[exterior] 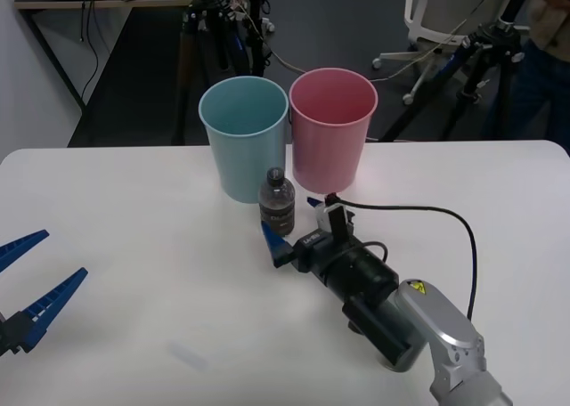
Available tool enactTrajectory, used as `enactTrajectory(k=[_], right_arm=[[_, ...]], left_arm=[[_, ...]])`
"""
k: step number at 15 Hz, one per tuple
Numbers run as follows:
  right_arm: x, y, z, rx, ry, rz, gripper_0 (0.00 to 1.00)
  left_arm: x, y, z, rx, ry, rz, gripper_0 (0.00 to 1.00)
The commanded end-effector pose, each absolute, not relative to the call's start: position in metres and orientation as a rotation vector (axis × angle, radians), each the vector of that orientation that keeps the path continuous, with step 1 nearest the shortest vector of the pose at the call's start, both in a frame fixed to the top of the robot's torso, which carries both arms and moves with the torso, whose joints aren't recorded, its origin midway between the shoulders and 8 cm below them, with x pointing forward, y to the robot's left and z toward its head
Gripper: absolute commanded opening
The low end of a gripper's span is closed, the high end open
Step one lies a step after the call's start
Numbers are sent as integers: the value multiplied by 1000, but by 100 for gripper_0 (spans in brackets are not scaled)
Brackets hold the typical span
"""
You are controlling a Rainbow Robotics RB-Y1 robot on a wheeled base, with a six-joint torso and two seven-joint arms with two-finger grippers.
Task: Grasp the object on the table and drop it into the matching bin: aluminum can to the light blue bin, PET bottle to the pink bin.
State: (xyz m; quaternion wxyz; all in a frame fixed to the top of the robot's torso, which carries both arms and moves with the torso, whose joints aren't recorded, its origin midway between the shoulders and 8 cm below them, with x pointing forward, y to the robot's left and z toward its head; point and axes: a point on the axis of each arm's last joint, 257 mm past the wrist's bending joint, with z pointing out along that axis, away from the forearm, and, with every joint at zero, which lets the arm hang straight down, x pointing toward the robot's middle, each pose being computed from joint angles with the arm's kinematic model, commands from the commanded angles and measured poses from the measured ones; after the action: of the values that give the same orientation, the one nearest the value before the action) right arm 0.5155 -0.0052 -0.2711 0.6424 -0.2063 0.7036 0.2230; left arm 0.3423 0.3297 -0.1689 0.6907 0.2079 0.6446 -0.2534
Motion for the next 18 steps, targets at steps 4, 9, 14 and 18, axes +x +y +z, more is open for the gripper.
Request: enactTrajectory(k=[4, 9, 14, 18], right_arm=[[534, 0, -270, -464, 1616, 514, 100], [542, 12, -254, -479, 1586, 507, 100], [551, 9, -260, -487, 1603, 484, 100], [554, 7, -258, -484, 1602, 473, 11]], left_arm=[[342, 330, -169, 465, 1441, -567, 100], [342, 330, -169, 465, 1441, -567, 100], [342, 330, -169, 465, 1441, -567, 100], [342, 330, -169, 465, 1441, -567, 100]])
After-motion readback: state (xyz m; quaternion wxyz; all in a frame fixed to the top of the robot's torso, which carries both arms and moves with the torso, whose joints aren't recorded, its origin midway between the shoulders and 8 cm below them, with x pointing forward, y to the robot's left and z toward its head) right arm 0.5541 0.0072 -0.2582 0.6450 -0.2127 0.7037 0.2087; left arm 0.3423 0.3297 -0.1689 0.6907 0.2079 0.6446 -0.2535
